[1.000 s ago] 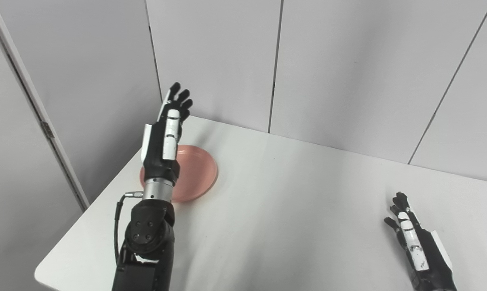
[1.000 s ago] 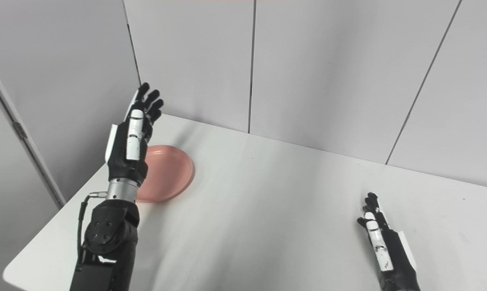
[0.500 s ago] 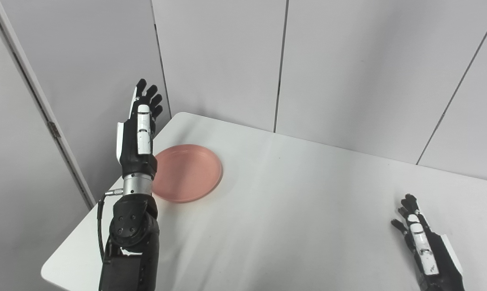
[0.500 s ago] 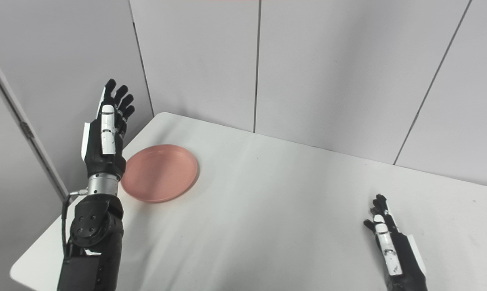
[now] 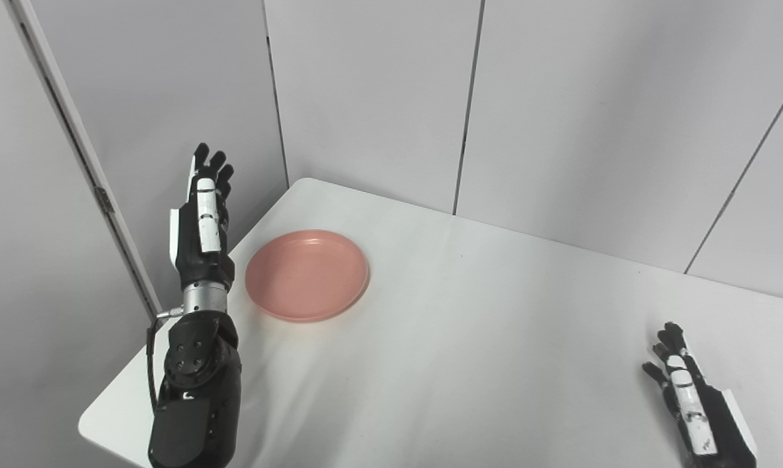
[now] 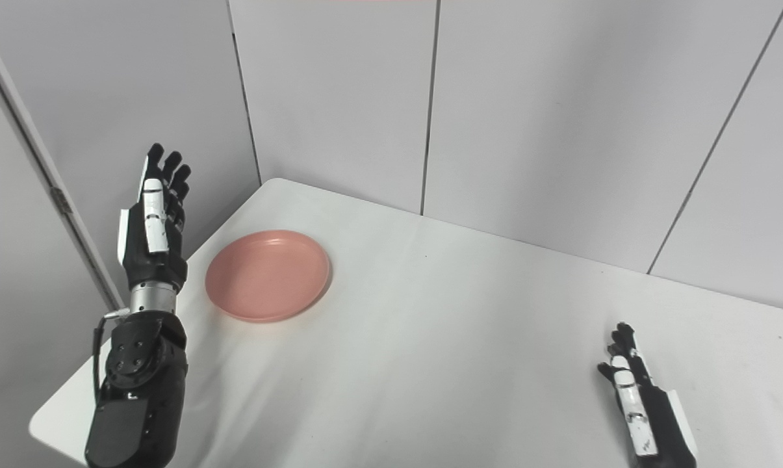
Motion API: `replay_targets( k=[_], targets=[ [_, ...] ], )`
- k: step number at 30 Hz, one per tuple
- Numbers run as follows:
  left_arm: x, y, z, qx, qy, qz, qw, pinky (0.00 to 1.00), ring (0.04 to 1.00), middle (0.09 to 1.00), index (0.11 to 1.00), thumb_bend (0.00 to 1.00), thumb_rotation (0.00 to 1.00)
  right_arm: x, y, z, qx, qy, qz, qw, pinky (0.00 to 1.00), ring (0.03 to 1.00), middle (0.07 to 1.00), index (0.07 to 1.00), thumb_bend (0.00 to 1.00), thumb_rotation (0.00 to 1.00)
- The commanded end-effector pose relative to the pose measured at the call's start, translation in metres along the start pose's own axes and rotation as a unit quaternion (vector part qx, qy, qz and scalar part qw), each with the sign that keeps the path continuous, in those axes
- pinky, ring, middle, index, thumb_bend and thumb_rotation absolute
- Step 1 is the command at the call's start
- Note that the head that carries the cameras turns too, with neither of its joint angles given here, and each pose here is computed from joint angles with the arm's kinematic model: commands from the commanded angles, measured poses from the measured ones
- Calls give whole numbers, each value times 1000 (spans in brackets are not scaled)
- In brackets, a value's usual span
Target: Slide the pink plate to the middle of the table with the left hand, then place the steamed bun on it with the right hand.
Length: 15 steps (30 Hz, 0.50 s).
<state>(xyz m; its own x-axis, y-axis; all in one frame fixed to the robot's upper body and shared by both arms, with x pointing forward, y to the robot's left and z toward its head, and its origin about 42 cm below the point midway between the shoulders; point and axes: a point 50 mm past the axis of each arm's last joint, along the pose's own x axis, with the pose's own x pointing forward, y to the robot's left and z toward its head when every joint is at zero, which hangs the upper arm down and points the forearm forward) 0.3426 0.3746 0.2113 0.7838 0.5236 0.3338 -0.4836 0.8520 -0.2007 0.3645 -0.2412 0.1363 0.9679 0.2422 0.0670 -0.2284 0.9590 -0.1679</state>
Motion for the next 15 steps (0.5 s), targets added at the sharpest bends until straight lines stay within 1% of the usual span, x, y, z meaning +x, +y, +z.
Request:
replay_targets(
  k=[1,11,15],
  targets=[
    [16,5,18,-10,-47,6,999,990,940,949,952,504,1000,-11,-6,-14,-5,45,-10,999,1000,1000,1000,1000,27,1000],
    [22,21,5,-32,-26,22,999,1000,957,958,967,493,1000,-11,-6,-14,-1,50,-10,999,1000,1000,1000,1000,45,1000],
    [22,21,3,-38,-17,26,999,992,949,950,964,475,1000,-11,-5,-12,0,48,-9,999,1000,1000,1000,1000,43,1000]
  ],
)
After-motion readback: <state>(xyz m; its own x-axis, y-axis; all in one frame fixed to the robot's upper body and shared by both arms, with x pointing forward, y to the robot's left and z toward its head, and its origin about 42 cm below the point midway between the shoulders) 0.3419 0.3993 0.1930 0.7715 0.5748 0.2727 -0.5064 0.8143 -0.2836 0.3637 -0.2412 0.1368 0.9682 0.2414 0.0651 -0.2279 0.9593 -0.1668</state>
